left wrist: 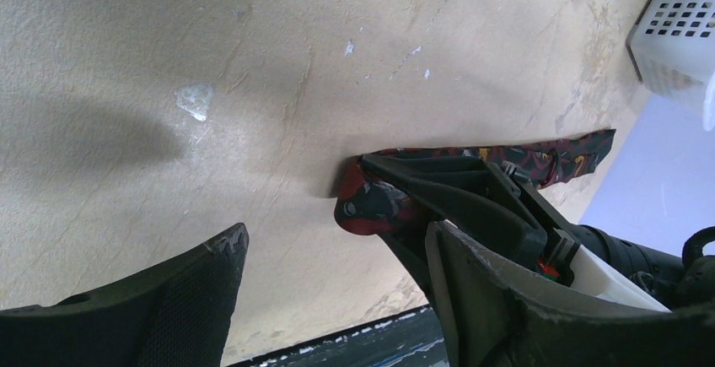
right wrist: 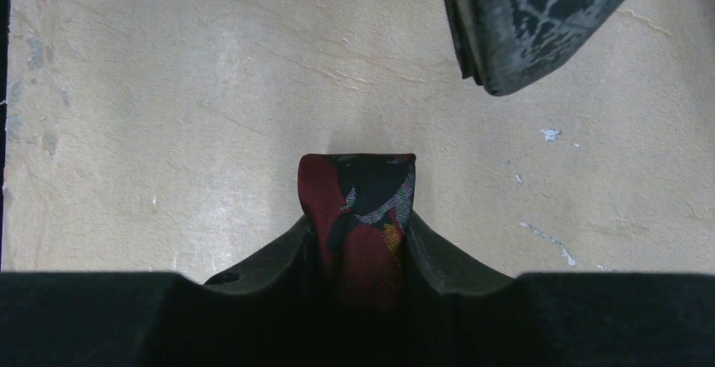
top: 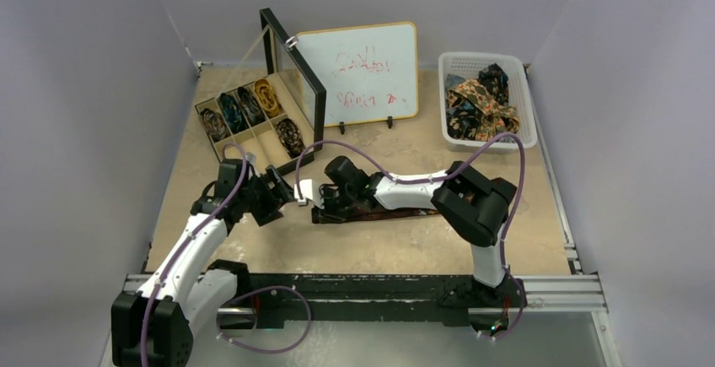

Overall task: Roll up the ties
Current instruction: Roll the tie at the center of the board.

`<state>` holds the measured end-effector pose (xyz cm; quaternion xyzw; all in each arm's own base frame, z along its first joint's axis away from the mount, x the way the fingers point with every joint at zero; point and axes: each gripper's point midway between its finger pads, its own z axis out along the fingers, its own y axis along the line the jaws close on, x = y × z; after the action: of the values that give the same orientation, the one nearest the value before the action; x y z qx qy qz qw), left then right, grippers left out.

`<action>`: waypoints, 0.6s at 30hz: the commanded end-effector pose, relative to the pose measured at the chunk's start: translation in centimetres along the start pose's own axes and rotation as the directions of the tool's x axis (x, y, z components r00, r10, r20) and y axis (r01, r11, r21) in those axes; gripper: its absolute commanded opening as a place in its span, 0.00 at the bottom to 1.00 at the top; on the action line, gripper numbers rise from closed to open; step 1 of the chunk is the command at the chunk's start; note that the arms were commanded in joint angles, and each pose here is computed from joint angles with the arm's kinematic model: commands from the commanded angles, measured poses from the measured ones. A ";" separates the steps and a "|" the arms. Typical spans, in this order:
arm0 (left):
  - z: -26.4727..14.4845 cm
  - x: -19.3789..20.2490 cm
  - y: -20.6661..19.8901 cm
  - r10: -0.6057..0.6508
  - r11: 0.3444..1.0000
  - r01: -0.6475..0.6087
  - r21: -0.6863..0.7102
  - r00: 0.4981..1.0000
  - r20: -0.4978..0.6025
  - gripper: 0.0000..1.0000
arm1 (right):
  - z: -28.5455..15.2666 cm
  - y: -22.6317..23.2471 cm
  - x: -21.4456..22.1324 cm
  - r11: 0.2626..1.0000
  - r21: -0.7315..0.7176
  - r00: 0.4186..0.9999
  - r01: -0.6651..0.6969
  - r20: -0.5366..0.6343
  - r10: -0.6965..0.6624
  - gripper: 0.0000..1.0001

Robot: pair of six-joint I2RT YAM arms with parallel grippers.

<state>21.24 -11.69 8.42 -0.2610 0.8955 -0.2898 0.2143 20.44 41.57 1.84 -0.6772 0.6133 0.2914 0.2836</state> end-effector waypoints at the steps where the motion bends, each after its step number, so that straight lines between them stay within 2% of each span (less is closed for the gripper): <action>1: 0.1 -0.3 -0.1 0.013 1.000 -0.013 0.015 1.000 0.010 0.75 | 0.5 1.0 1.2 0.999 -0.037 0.999 -0.008 -0.054 0.006 0.35; 12: -0.5 -0.4 0.7 -0.045 0.998 0.046 -0.031 0.998 0.043 0.75 | 3.5 2.0 -2.8 0.997 -0.066 1.000 0.029 0.005 -0.029 0.36; 15: -0.7 -0.4 0.9 -0.049 0.998 0.051 -0.037 0.997 0.057 0.76 | 2.9 1.5 -3.8 0.998 -0.043 0.999 0.045 0.018 -0.044 0.43; 18: -0.7 -0.5 0.8 -0.048 0.998 0.050 -0.033 0.997 0.060 0.75 | 1.5 1.5 -5.2 0.998 -0.020 0.997 0.058 0.050 -0.057 0.56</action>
<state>20.64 -8.68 6.96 -0.3123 0.8958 -0.2208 0.2265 19.79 44.60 1.98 -0.6825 0.6048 0.3017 0.2782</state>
